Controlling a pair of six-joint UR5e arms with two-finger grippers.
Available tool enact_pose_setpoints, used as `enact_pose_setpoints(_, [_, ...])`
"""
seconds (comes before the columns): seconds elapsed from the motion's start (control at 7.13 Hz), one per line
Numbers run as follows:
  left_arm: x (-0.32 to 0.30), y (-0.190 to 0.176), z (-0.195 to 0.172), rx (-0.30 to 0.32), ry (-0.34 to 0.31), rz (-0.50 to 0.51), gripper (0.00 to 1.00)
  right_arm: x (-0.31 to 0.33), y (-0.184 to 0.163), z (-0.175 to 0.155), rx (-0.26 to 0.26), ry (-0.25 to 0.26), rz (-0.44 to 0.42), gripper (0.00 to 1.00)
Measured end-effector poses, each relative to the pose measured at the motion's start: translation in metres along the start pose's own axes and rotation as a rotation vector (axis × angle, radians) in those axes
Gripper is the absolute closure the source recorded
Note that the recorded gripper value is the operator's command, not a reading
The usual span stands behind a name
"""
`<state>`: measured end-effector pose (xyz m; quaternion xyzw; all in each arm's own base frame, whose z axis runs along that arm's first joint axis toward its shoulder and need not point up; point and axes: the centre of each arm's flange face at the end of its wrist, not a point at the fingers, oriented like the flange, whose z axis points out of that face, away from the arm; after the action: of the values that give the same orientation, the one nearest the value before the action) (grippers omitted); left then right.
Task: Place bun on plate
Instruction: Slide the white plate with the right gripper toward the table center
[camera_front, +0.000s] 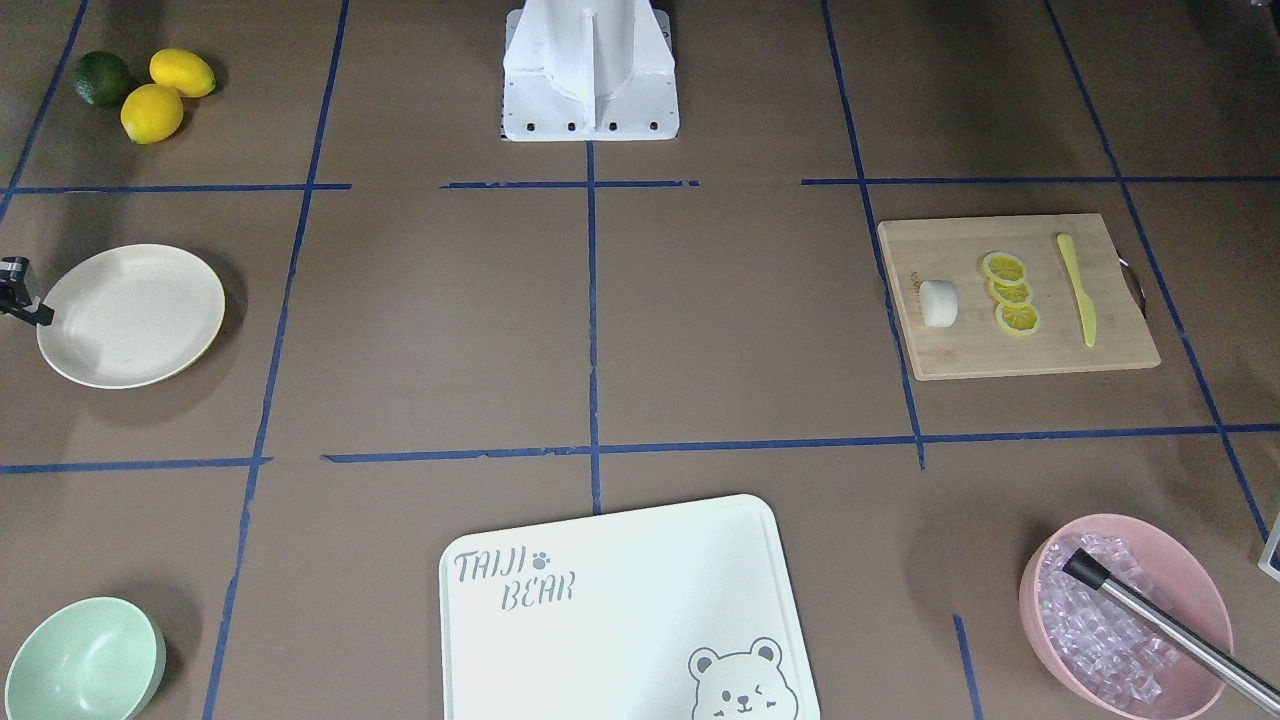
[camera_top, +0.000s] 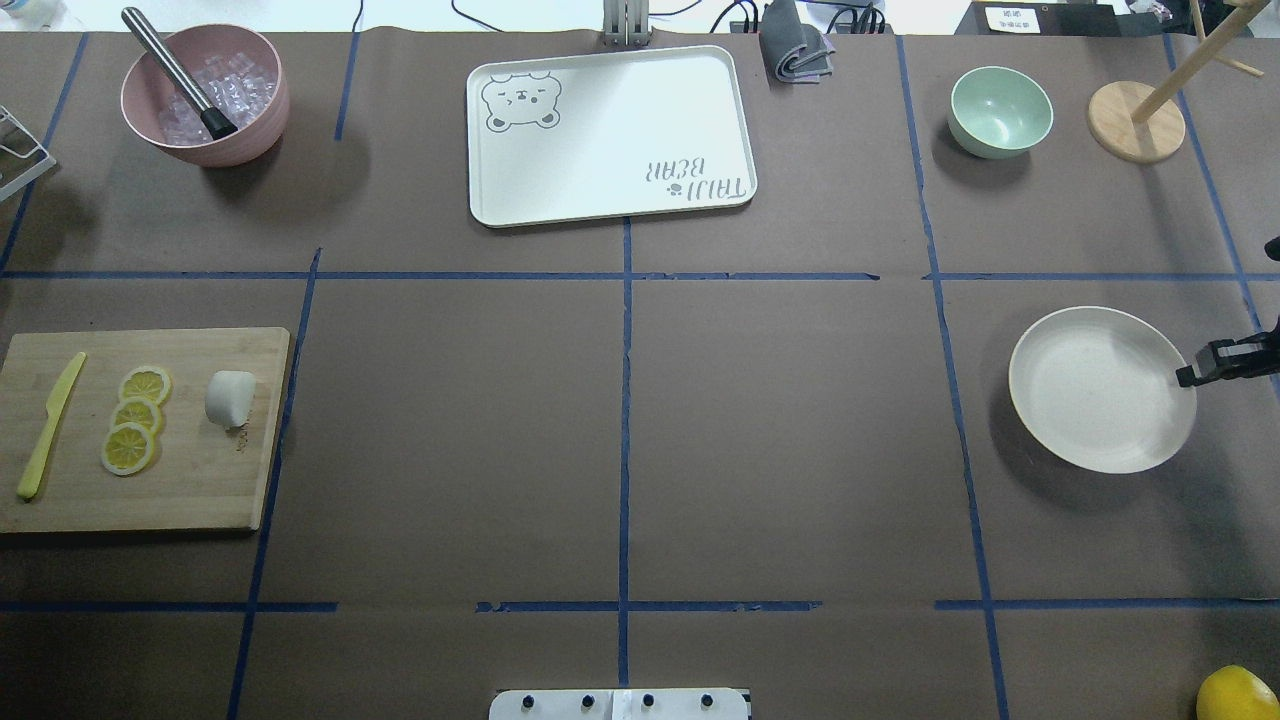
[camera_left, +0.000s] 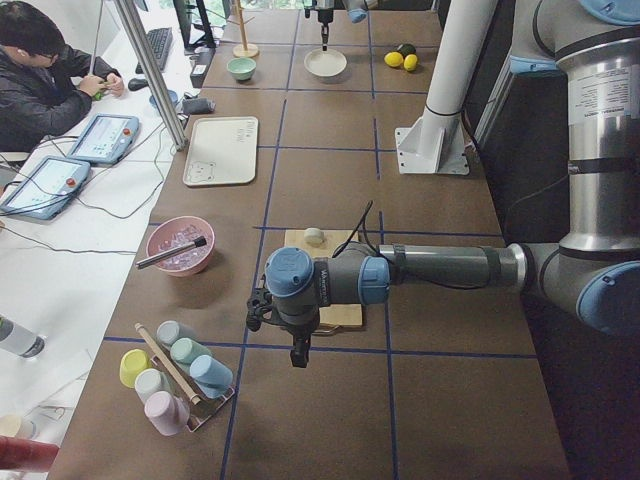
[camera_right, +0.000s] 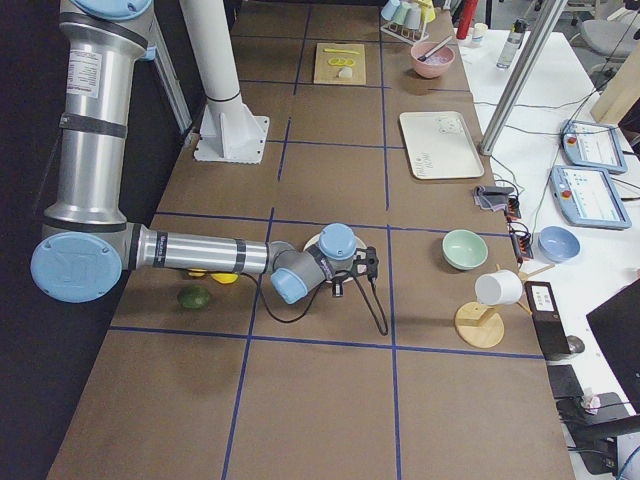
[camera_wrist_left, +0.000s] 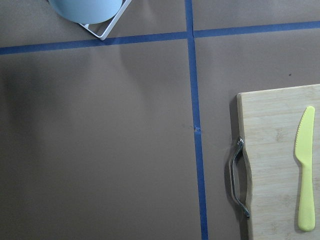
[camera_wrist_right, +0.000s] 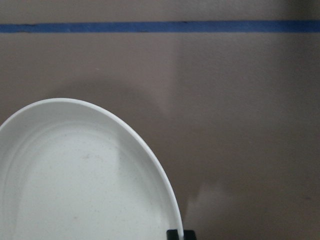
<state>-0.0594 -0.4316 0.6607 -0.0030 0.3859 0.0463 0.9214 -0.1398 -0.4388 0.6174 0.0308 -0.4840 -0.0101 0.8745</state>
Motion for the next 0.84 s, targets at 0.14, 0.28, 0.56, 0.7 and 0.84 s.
enact_pose_setpoints(0.14, [0.0, 0.0, 0.0, 0.0, 0.0, 0.0, 0.0, -0.044, -0.016, 0.0, 0.005, -0.041, 0.047, 1.0])
enact_pose_setpoints(0.28, [0.0, 0.0, 0.0, 0.0, 0.0, 0.0, 0.0, -0.099, -0.033, 0.008, 0.003, -0.083, 0.097, 1.0])
enact_pose_setpoints(0.56, [0.0, 0.0, 0.0, 0.0, 0.0, 0.0, 0.0, -0.239, -0.055, 0.048, -0.005, -0.14, 0.191, 1.0])
enact_pose_setpoints(0.7, [0.0, 0.0, 0.0, 0.0, 0.0, 0.0, 0.0, -0.315, -0.058, 0.073, 0.006, -0.131, 0.232, 1.0])
enact_pose_setpoints(0.84, [0.0, 0.0, 0.0, 0.0, 0.0, 0.0, 0.0, -0.384, -0.055, 0.093, 0.018, -0.097, 0.263, 1.0])
